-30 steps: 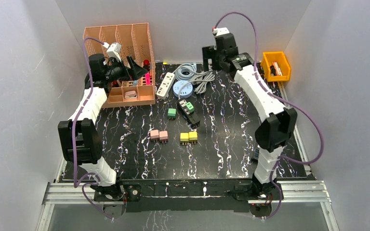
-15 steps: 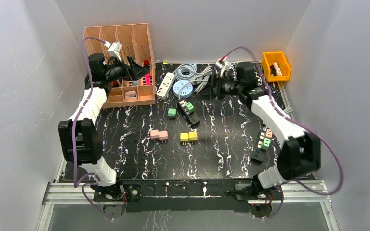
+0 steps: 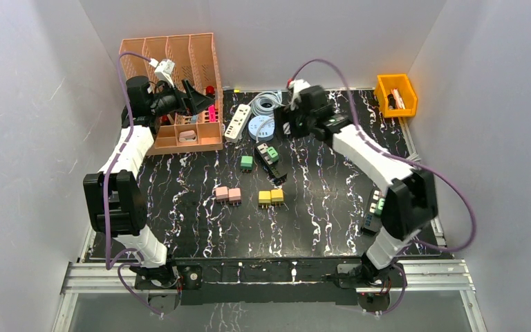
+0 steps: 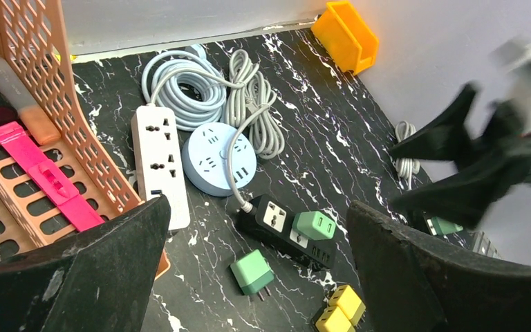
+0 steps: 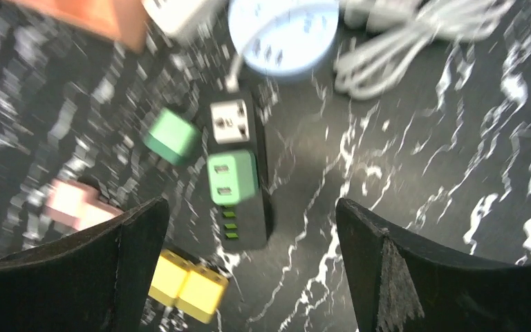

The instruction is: Pull the plug off the socket

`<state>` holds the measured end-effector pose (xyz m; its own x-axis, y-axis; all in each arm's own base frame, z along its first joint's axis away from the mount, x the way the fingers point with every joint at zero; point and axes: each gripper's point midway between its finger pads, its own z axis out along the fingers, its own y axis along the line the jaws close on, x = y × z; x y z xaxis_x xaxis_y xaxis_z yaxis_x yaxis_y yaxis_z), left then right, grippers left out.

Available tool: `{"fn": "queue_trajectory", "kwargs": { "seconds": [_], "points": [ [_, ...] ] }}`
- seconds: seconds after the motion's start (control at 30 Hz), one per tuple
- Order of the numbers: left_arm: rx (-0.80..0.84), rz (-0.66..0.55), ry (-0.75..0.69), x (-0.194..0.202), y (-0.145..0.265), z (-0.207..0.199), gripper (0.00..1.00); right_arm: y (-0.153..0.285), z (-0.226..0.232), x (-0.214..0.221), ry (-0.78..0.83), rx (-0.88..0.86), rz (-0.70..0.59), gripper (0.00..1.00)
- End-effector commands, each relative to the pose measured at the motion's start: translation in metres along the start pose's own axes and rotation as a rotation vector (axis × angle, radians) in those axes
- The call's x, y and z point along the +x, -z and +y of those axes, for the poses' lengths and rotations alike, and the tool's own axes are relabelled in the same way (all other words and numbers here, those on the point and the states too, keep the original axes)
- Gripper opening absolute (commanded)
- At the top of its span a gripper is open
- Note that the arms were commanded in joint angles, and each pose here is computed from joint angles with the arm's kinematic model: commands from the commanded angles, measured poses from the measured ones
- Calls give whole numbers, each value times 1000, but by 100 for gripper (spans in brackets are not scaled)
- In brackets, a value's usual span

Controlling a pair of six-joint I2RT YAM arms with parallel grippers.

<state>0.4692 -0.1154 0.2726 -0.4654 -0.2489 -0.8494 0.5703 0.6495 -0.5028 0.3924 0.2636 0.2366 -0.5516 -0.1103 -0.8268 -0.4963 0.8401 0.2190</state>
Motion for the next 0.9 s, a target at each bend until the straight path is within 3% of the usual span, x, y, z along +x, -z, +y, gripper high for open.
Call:
{"fn": "queue_trajectory", "kwargs": {
  "seconds": [0.0, 0.33, 0.5, 0.7, 0.8, 0.83, 0.87],
  "points": [
    [30, -5, -13, 0, 1, -5, 98, -17, 2, 37, 134, 90, 150, 97],
    [-12, 26, 9, 14, -7, 7, 98, -63, 18, 75, 181, 22, 264, 87],
    [-124, 102, 12, 37, -22, 20, 98, -80, 15, 89, 204, 14, 304, 85],
    [-183, 106, 58, 45, -32, 26, 98, -98, 17, 94, 221, -11, 317, 81],
    [-185, 124, 84, 54, -42, 22, 98, -103, 16, 100, 223, -14, 334, 73],
    [-188, 133, 92, 59, -47, 20, 98, -105, 16, 102, 224, -12, 339, 66],
    [-187, 145, 96, 65, -52, 17, 98, -105, 15, 104, 225, -10, 343, 52]
  ]
}}
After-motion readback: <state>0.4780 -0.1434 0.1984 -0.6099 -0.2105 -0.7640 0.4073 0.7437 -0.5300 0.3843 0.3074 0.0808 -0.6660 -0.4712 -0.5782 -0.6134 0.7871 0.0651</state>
